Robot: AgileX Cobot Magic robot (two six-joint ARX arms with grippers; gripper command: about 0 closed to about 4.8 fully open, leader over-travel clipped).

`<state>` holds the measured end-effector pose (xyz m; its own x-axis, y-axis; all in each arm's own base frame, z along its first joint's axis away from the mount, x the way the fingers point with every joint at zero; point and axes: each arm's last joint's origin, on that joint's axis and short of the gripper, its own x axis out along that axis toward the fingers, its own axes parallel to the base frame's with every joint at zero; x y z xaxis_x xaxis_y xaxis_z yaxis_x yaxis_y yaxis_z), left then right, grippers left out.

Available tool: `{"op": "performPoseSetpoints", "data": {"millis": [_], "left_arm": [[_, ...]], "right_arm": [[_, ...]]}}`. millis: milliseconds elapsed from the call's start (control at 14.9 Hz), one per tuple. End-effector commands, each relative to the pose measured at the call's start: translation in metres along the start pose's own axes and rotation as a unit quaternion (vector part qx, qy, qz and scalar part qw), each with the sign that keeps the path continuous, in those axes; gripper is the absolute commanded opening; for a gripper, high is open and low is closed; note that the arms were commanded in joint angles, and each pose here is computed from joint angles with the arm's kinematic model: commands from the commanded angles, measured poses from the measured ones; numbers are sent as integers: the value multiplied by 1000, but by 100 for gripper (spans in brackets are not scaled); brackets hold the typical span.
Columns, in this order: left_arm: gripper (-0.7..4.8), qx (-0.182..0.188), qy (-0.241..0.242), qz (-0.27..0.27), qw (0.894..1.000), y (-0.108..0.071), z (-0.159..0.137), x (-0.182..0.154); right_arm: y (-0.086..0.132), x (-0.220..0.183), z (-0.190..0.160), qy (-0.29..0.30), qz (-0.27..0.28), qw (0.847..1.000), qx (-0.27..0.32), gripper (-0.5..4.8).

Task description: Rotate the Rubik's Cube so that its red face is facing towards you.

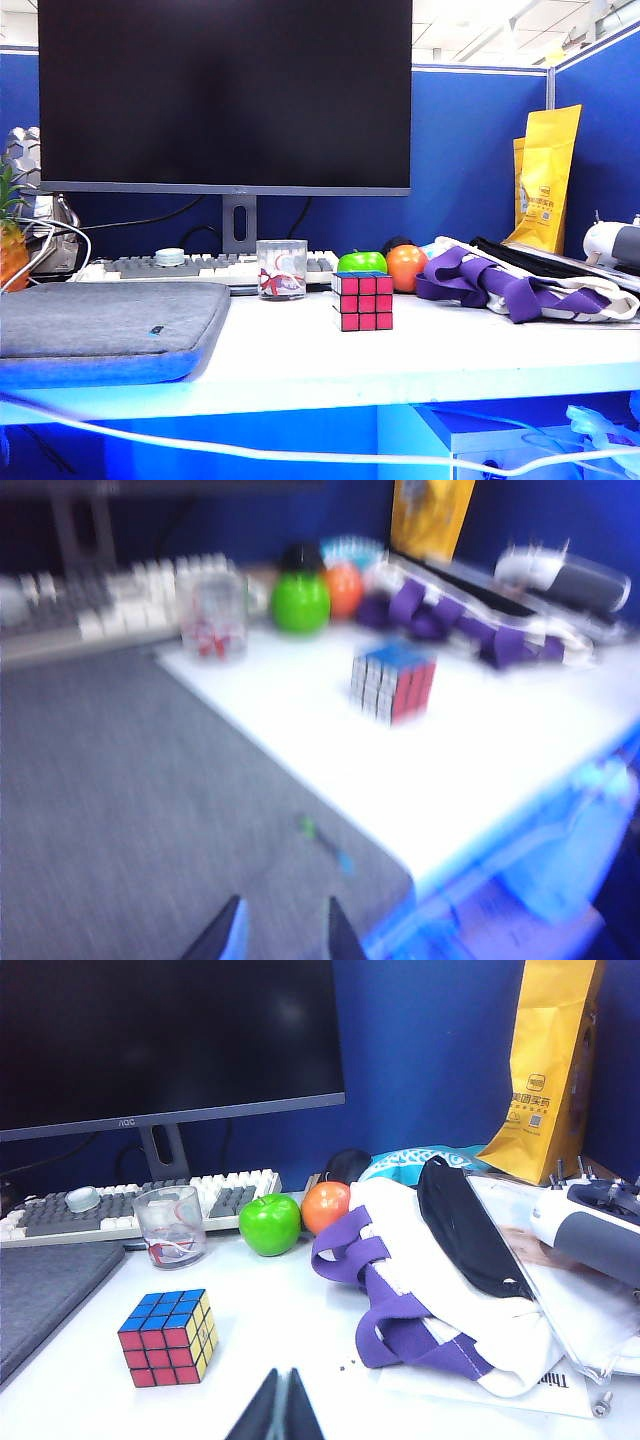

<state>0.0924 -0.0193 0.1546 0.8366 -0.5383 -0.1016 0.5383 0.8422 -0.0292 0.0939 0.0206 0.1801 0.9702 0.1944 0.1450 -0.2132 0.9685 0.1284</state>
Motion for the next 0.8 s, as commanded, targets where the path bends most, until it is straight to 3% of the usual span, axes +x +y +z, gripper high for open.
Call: {"op": "performPoseSetpoints", "data": {"millis": [67,402,805], "left_arm": [[112,-1,0,0,1000,0,1,0],[112,-1,1,0,1000,0,1,0],[112,-1,1,0,1000,0,1,0]], "right_arm": [[0,0,-2,-1,2,1000,0,12],[-2,-1,-20,92,-5,996,-2,12],[-2,-2,-24,112,-9,994,-3,12]]}}
